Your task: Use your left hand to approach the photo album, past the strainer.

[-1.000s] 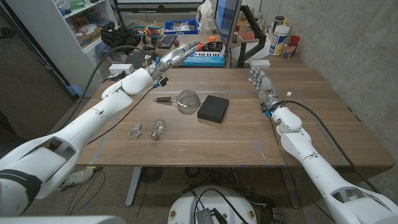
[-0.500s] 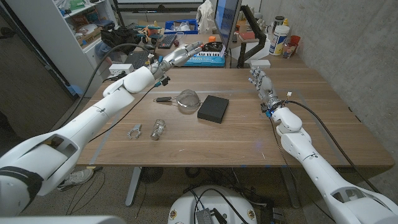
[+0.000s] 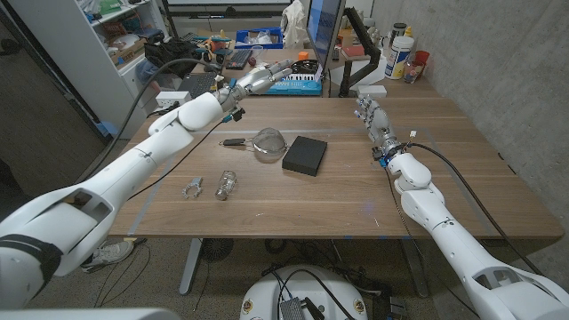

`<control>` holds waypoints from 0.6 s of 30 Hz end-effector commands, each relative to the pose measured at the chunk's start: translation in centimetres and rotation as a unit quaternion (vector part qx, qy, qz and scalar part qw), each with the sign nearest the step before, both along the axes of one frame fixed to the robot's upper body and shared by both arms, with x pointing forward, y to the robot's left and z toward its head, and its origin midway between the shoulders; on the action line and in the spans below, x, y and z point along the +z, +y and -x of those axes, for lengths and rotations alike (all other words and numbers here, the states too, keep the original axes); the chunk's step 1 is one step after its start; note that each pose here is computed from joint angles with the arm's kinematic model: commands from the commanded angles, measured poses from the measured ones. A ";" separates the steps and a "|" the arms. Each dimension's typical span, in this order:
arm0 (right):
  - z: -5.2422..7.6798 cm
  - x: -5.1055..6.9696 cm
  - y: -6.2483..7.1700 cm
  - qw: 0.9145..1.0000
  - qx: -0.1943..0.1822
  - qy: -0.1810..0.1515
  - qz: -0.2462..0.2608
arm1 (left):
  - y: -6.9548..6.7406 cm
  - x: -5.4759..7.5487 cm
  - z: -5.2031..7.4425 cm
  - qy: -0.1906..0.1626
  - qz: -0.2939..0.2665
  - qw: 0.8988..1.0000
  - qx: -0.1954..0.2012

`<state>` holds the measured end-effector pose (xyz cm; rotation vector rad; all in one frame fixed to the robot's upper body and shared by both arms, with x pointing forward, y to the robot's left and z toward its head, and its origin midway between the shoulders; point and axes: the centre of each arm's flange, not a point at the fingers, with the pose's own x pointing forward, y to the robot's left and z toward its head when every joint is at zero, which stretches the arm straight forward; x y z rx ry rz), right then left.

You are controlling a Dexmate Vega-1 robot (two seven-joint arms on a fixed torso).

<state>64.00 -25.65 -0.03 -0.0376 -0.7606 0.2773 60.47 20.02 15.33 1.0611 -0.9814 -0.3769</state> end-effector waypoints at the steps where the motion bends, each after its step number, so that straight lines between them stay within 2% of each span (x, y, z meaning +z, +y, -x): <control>1: 0.2 0.5 0.3 1.000 0.003 -0.009 -0.001 | -0.9 0.3 0.3 -0.010 -0.028 1.000 0.000; 18: 0.3 0.6 0.6 1.000 0.007 -0.013 -0.001 | -2.1 0.2 0.8 -0.033 -0.085 0.996 0.017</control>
